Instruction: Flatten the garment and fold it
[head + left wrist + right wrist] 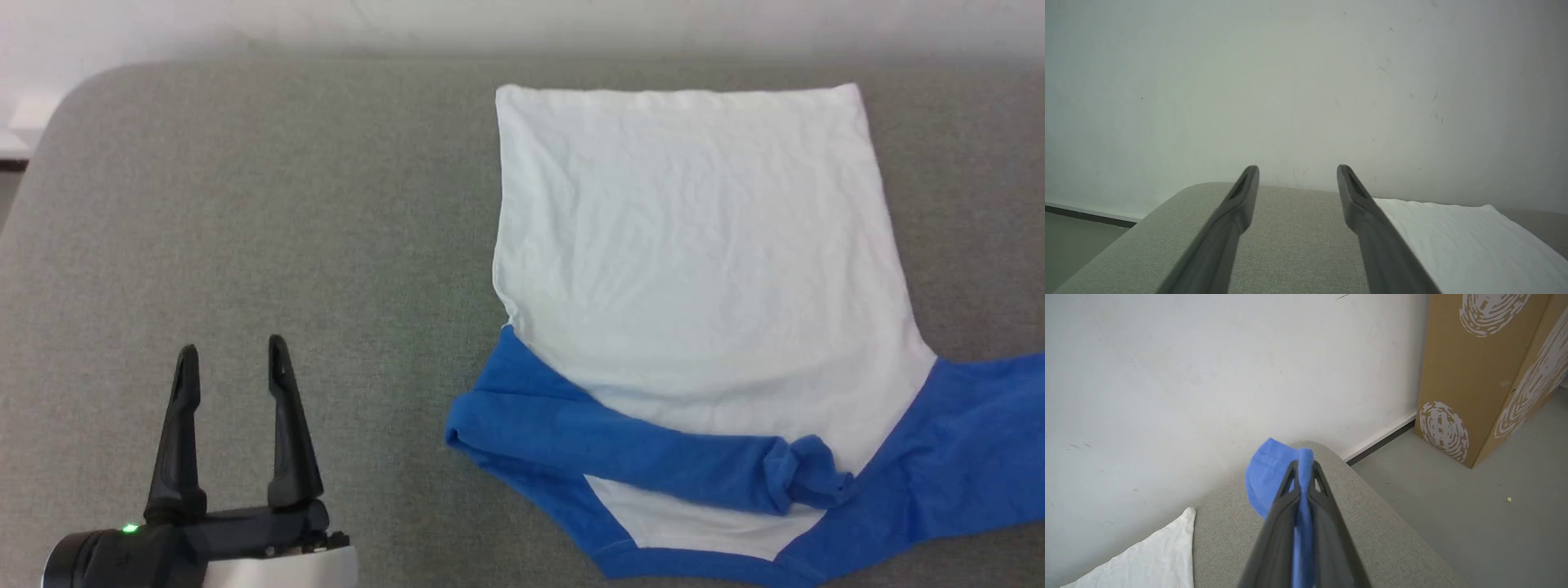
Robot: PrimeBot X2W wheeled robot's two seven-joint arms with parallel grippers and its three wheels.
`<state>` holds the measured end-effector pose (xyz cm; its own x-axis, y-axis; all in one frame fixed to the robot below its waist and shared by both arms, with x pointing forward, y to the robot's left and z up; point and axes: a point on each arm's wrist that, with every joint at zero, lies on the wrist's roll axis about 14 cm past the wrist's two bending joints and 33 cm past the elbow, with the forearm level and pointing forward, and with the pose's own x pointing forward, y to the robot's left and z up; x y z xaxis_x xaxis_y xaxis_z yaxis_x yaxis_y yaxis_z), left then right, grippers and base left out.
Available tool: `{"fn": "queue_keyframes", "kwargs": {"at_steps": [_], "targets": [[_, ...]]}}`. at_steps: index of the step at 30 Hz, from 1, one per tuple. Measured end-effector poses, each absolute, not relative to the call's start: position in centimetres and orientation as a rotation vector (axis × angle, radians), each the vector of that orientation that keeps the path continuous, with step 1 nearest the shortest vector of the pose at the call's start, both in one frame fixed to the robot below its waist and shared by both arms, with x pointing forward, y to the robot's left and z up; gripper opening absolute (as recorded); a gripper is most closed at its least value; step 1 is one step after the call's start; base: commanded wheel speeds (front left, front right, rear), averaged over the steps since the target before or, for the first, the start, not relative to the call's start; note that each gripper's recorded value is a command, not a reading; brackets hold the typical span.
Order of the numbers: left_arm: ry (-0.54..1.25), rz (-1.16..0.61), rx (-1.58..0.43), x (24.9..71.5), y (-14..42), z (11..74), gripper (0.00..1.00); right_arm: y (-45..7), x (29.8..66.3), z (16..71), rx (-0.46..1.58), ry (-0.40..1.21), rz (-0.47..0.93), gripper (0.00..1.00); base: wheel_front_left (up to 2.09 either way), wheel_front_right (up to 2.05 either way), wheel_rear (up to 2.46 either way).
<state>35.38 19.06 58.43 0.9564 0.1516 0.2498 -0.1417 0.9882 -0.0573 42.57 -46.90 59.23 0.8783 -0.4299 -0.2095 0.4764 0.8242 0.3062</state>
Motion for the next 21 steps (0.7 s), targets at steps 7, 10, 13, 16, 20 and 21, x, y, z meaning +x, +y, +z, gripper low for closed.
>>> {"fn": "queue_keyframes", "kwargs": {"at_steps": [7, 10, 13, 16, 20, 21], "targets": [[-0.294, 0.136, -0.059, 33.9, 19.1, 59.8, 1.00, -46.7, 39.8, 62.1, 0.355, 0.072, -0.481, 0.00, 0.00, 0.00, 0.00], [-0.300, 0.136, -0.062, 33.6, 19.1, 60.1, 1.00, -45.4, 40.1, 63.0, 0.341, 0.059, -0.443, 0.00, 0.00, 0.00, 0.00], [-0.300, 0.136, -0.065, 33.3, 19.1, 60.1, 1.00, -43.0, 41.3, 63.8, 0.331, 0.047, -0.366, 0.00, 0.00, 0.00, 0.00], [-0.303, 0.138, -0.066, 33.1, 19.2, 60.2, 1.00, -39.2, 42.6, 64.1, 0.330, 0.048, -0.260, 0.00, 0.00, 0.00, 0.00], [-0.310, 0.142, -0.065, 32.6, 19.4, 60.5, 1.00, -32.9, 44.0, 63.1, 0.308, 0.103, -0.100, 0.00, 0.00, 0.00, 0.00], [-0.311, 0.144, -0.064, 32.6, 19.4, 60.5, 1.00, -30.9, 44.3, 62.7, 0.302, 0.125, -0.051, 0.00, 0.00, 0.00, 0.00]]}}
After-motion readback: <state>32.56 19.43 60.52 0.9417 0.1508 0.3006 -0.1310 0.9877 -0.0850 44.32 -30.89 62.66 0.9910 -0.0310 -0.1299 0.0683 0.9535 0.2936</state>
